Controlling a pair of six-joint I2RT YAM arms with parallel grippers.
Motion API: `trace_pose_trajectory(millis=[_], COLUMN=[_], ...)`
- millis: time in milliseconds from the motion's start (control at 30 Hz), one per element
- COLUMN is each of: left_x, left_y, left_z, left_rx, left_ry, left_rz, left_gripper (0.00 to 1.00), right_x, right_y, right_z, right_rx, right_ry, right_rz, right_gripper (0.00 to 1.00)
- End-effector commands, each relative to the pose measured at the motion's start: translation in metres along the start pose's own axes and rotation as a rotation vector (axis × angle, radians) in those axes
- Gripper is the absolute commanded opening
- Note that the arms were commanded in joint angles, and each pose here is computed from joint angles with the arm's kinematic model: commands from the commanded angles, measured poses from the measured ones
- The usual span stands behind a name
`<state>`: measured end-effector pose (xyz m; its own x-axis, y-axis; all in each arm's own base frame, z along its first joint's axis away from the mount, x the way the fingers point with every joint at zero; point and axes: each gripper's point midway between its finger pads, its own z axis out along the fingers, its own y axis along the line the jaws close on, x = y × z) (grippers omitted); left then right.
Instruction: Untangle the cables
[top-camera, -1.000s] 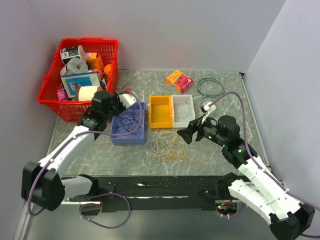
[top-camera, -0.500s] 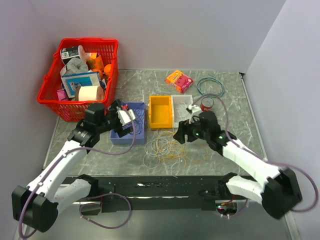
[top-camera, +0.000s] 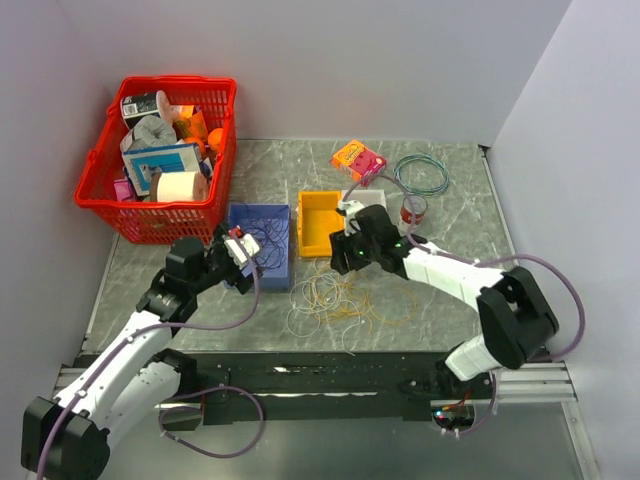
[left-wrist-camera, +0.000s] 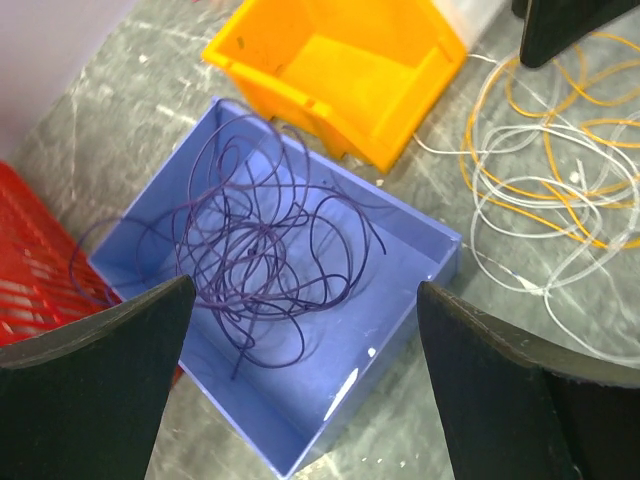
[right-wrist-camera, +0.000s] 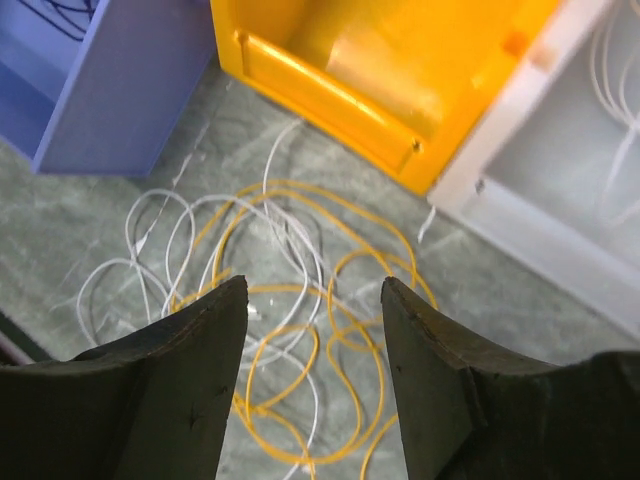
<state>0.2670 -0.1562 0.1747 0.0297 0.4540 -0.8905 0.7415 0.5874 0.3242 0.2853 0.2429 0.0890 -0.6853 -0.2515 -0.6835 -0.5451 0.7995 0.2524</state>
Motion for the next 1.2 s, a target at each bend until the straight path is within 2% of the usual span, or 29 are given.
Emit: trace_pose_trajectory(millis=[0,100,167,267,300,400,500,600,800,900,1000,1067,1167], left_x=[-0.009,-0.002,0.002,0.010,0.009,0.010,0.011,0.012,0.006,0.004,0.002,0.001,-0.002], left_y=[0.011,0.005,0.005,0.003,0.001,-0.004,-0.006,-0.012,-0.015,-0.018,-0.020,-0.021,-0.021], left_z=[0.000,0.000,-0.001,-0.002,-0.003,-0.006,-0.008,-0.009,-0.012,-0.013,-0.015,-0.015,-0.018], left_rx=[-0.110,-0.114,-0.130,-0.157,-0.156,-0.149,-0.157,-0.143,-0.126,-0.109,-0.101,-0.096,-0.098], left_ry=[-0.100,-0.114,-0.121,-0.131,-0.137,-0.154,-0.177,-0.205,-0.247,-0.262,-0.276,-0.282,-0.297], left_rz=[-0.090,-0.122,-0.139,-0.192,-0.216,-0.251,-0.286,-0.316,-0.280,-0.265,-0.255,-0.249,-0.237], left_gripper=[0.99,0.99,0.99,1.00,1.00,0.99,0.99,0.99,0.99,0.99,1.00,0.99,0.99], right_x=[-0.011,-0.004,-0.003,-0.009,-0.013,-0.019,-0.030,-0.046,-0.085,-0.113,-0.152,-0.180,-0.193], right_y=[0.001,0.001,0.001,0.008,0.010,0.020,0.036,0.057,0.096,0.116,0.141,0.161,0.186], right_z=[0.019,0.028,0.031,0.028,0.027,0.014,-0.009,-0.042,-0.120,-0.171,-0.244,-0.313,-0.404], right_rx=[0.025,0.036,0.046,0.028,0.025,0.004,-0.027,-0.062,-0.155,-0.216,-0.294,-0.362,-0.494], right_ry=[0.013,0.064,0.078,0.071,0.066,0.064,0.051,0.008,-0.122,-0.247,-0.441,-0.628,-0.851], right_rz=[-0.084,-0.100,-0.107,-0.124,-0.135,-0.153,-0.182,-0.230,-0.335,-0.356,-0.382,-0.411,-0.436], right_gripper=[0.60,0.56,0.49,0.34,0.24,0.09,0.00,0.00,0.00,0.00,0.00,0.00,0.00])
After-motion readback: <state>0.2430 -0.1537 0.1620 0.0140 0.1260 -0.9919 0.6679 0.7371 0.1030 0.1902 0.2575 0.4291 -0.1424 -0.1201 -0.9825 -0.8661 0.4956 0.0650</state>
